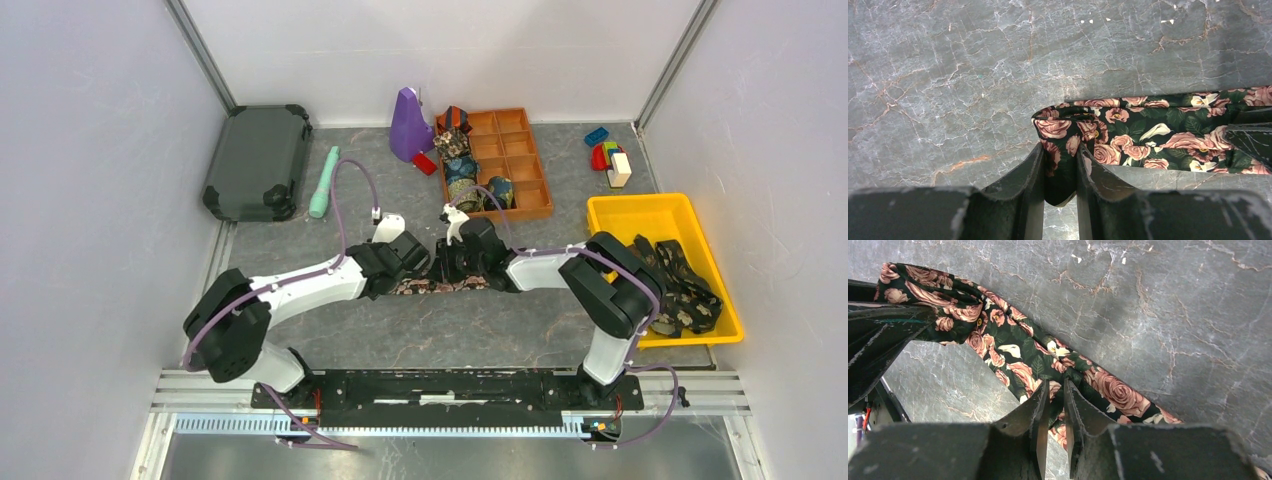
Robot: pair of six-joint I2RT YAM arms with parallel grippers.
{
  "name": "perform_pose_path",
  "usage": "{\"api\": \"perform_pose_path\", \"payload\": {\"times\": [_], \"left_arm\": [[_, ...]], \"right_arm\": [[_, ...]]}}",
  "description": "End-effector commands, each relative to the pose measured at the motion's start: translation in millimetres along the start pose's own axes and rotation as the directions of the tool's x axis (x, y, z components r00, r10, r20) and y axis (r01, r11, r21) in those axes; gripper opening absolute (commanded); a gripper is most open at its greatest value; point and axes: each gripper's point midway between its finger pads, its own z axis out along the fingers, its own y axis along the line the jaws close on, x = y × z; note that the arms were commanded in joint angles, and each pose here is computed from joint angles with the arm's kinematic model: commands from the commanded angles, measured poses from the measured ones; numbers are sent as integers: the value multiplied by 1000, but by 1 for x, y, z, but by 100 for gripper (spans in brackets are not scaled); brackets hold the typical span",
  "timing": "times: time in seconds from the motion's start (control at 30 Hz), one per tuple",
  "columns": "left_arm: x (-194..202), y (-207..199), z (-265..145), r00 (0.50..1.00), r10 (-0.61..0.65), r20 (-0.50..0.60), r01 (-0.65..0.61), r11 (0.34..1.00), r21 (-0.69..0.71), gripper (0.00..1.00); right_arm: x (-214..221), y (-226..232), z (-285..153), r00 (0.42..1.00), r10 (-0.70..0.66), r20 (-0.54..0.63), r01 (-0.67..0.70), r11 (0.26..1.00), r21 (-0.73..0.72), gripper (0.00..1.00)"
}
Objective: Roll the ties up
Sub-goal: Roll the tie at the center of the board.
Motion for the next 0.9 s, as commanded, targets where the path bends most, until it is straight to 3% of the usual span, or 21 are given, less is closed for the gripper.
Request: {"api": "perform_pose_path", "payload": {"times": [0.0, 0.87], "left_arm": [[-13, 1, -1, 998, 50, 42, -47, 997, -54, 19], [3, -45, 13, 983, 182, 29, -177, 975, -138, 18]], "right_arm": [[-6, -5, -12, 1000, -17, 12, 17, 1000, 26, 22], [-32, -24, -78, 991, -9, 130, 0, 997, 75, 24]]}}
